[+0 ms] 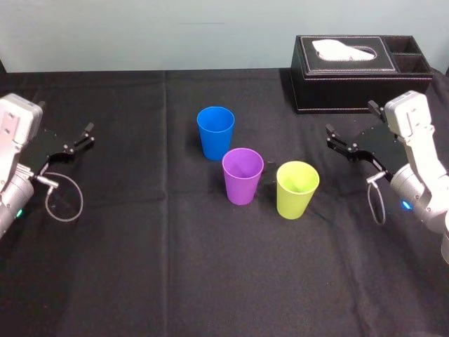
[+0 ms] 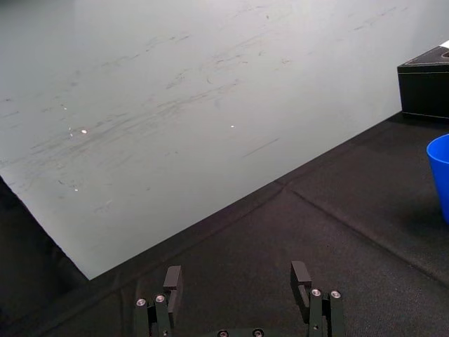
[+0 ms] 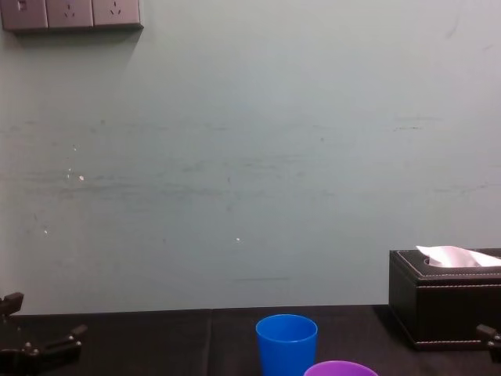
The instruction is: Stack the three plastic cups sequentially using one hand.
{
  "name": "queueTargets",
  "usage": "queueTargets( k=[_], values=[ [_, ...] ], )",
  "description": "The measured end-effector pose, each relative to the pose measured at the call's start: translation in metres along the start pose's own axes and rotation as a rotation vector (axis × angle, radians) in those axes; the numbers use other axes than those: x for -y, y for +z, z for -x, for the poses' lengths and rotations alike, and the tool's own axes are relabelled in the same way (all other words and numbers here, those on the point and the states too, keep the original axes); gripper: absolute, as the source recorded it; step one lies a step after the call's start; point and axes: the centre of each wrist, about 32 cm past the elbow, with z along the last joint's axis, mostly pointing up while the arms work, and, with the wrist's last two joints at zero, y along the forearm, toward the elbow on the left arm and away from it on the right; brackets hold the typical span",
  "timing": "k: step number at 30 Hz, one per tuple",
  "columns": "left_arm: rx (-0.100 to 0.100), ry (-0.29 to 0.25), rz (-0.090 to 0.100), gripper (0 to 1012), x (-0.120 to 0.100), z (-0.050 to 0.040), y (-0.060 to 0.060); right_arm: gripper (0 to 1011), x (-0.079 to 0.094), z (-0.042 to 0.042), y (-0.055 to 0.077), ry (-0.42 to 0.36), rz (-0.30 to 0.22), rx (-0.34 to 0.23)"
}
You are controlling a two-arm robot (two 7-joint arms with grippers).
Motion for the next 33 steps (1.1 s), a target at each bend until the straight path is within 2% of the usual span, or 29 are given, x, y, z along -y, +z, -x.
queueTargets(
  k=[19, 26, 33],
  values=[
    [0.000, 0.000, 0.000, 1010, 0.000, 0.0000, 0.000, 1004, -0.001, 0.0001, 0.001, 0.005, -0.005, -0.010],
    [0.000, 0.000, 0.000, 1010, 0.000, 0.0000, 0.000, 1004, 0.006, -0.0009, 0.002, 0.014, -0.015, -0.058],
    [0.000, 0.000, 0.000, 1010, 0.000, 0.0000, 0.000, 1004, 0.027, -0.0064, 0.007, 0.040, -0.007, -0.130]
  ],
)
